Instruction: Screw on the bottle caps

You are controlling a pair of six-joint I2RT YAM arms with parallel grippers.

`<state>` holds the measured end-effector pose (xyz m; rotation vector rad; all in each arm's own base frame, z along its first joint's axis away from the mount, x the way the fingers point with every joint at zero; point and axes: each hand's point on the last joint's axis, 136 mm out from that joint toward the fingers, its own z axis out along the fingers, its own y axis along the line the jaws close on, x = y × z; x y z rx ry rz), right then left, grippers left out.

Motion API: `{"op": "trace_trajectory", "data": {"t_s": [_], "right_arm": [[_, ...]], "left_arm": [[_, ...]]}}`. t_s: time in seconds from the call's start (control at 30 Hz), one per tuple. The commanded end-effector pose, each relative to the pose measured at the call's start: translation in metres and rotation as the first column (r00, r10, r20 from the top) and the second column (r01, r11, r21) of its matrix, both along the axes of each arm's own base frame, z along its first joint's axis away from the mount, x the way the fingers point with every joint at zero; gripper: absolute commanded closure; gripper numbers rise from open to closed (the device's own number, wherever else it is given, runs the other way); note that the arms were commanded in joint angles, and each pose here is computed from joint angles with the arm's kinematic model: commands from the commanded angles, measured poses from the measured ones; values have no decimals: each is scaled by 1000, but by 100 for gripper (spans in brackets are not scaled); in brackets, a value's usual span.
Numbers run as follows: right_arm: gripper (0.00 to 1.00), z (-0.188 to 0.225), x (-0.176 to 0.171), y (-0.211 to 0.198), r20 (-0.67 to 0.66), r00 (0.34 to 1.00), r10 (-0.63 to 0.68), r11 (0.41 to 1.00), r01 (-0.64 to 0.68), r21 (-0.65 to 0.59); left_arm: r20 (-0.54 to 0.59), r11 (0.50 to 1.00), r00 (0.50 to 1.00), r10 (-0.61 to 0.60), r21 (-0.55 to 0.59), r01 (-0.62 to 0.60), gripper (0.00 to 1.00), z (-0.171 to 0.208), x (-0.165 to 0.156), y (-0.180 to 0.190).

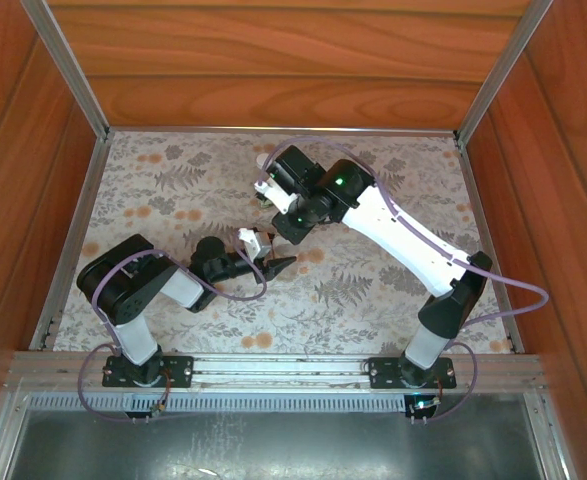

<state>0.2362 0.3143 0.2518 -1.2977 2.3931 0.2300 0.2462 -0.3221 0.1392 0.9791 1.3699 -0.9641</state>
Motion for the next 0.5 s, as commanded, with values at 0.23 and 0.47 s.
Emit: {"op": "trace_trajectory", "data": {"t_s": [0.23,0.47], "right_arm": [[64,-5,-7,0,3,1000,-27,998,27,52],[64,2,-2,-1,29,997,-67,994,64,85]], "left_arm": [[-166,994,986,4,110,14,40,-46,-4,8],[-168,994,986,3,111,16,40,-47,-4,8]]}}
